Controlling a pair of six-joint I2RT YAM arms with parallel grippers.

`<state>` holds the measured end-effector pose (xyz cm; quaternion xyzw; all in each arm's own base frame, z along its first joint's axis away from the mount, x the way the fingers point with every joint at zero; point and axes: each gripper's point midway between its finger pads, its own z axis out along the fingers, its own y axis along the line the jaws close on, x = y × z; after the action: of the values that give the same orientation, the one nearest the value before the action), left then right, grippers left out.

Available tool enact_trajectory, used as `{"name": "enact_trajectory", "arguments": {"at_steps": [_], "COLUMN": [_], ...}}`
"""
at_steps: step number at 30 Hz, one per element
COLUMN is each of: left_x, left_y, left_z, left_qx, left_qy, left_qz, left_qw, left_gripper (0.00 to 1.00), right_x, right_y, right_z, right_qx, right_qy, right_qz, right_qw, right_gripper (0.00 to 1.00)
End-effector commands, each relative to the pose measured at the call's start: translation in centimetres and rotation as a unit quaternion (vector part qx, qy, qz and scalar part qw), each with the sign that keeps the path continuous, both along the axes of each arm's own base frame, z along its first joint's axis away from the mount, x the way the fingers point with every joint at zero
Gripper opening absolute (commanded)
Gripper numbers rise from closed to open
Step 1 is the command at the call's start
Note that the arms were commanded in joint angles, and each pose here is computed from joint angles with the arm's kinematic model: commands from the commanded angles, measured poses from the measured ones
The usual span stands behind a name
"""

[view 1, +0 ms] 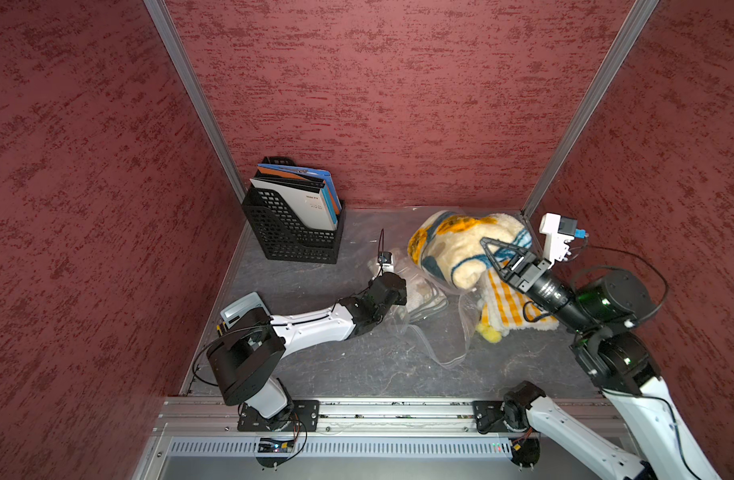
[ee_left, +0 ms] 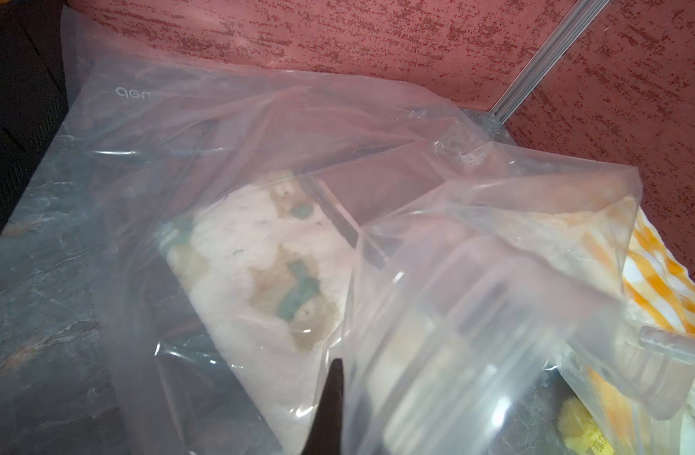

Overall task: Take the blanket out of the vacuum bag
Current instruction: Place the blanket at the center of the board.

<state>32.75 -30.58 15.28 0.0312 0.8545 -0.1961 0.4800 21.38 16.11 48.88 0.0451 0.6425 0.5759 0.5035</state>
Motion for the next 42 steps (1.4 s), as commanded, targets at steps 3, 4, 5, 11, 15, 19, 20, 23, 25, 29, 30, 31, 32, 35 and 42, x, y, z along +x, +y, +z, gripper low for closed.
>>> {"name": "enact_trajectory", "arguments": {"at_steps": [3, 4, 5, 11, 15, 19, 20, 23, 25, 29, 30, 31, 32, 35, 42], "left_x": [-1.4, -1.6, -1.9, -2.5, -2.3, -2.0, -2.0, -1.8, -1.6, -1.4, -1.3, -1.1, -1.0, -0.8, -0.4], "left_y": [2.9, 3.2, 3.5, 4.4, 4.7, 5.1, 5.2, 5.2, 5.1, 5.0, 4.9, 4.8, 4.6, 4.4, 4.3], "left_z": [-0.4, -0.5, -0.3, -0.5, -0.1, 0.5, 0.6, 1.1, 1.4, 1.7, 1.8, 1.8, 1.8, 1.9, 2.3], "left_qx": [0.004, 0.005, 0.003, 0.003, 0.001, -0.005, -0.007, -0.014, -0.015, -0.021, -0.023, -0.025, -0.026, -0.028, -0.036], "left_qy": [0.005, 0.006, 0.005, 0.006, 0.001, -0.003, -0.003, -0.005, -0.008, -0.008, -0.007, -0.008, -0.007, -0.006, -0.009], "left_qz": [0.022, 0.021, 0.021, 0.021, 0.023, 0.021, 0.021, 0.015, 0.011, 0.007, 0.006, 0.006, 0.004, 0.001, -0.005], "left_qw": [1.0, 1.0, 1.0, 1.0, 1.0, 1.0, 1.0, 1.0, 1.0, 1.0, 1.0, 1.0, 1.0, 1.0, 0.999], "left_gripper": [0.0, 0.0, 0.0, 0.0, 0.0, 0.0, 0.0, 0.0, 0.0, 0.0, 0.0, 0.0, 0.0, 0.0, 0.0], "right_x": [6.3, 7.6, 8.8, 13.1, 13.0, 11.2, 10.8, 11.2, 11.8, 12.9, 13.1, 13.3, 13.3, 13.3, 14.8], "right_y": [-4.1, -5.3, -6.7, -12.2, -15.1, -18.7, -19.8, -21.9, -22.4, -23.6, -23.8, -23.9, -24.0, -24.2, -25.0], "right_z": [0.1, -0.2, -0.3, -0.6, -0.9, -1.8, -2.3, -3.8, -4.2, -4.3, -4.3, -4.3, -4.3, -4.7, -5.3], "right_qx": [0.028, 0.04, 0.051, 0.072, 0.035, 0.009, 0.012, 0.012, 0.008, -0.008, -0.016, -0.025, -0.032, -0.057, -0.036], "right_qy": [0.007, 0.014, 0.012, 0.012, 0.004, 0.001, 0.005, 0.011, 0.01, 0.005, 0.004, 0.005, 0.002, -0.001, -0.002], "right_qz": [-0.036, -0.048, -0.059, -0.094, -0.127, -0.165, -0.177, -0.199, -0.195, -0.193, -0.195, -0.195, -0.196, -0.208, -0.187], "right_qw": [0.999, 0.998, 0.997, 0.993, 0.991, 0.986, 0.984, 0.98, 0.981, 0.981, 0.981, 0.98, 0.98, 0.976, 0.982], "right_gripper": [0.0, 0.0, 0.0, 0.0, 0.0, 0.0, 0.0, 0.0, 0.0, 0.0, 0.0, 0.0, 0.0, 0.0, 0.0]}}
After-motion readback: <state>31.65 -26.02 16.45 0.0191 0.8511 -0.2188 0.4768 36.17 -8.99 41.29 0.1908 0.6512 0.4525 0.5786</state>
